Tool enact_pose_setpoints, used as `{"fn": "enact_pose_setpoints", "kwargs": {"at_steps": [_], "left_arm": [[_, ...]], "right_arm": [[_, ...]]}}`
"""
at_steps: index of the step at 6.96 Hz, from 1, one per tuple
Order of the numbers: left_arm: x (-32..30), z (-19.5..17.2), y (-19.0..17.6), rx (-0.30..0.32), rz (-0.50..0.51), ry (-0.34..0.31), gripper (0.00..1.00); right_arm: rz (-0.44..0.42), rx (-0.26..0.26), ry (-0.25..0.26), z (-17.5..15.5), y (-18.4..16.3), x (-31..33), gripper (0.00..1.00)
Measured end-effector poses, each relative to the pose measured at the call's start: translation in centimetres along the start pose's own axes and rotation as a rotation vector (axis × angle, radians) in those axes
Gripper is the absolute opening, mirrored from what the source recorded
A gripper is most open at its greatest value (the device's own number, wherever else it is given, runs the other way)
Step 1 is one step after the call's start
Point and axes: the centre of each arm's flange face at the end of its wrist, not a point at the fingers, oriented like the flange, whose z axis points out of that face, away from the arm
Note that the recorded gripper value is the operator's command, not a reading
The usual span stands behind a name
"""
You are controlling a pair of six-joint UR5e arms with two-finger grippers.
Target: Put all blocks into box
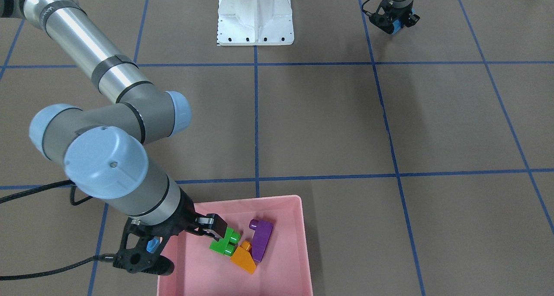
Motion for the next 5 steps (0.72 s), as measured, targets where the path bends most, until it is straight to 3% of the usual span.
{"fn": "enact_pose_setpoints", "kwargs": {"at_steps": [2, 4, 5], "left_arm": [[-1.2, -8.4, -7.9, 0.175, -0.114, 0.092, 0.0], [-2.5, -20.3, -17.9, 0.319, -0.235, 0.132, 0.0], [-4.0, -26.0, -22.9, 0.379, -0.293, 0.144, 0.0]], "right_arm": [[0.025, -0.026, -0.06, -5.3, -1.4, 13.6, 1.0], [-0.03, -0.025, -0.038, -6.6, -0.5, 26.2, 1.0], [-0.034, -0.022, -0.005, -5.7, -0.3, 29.6, 1.0]]}}
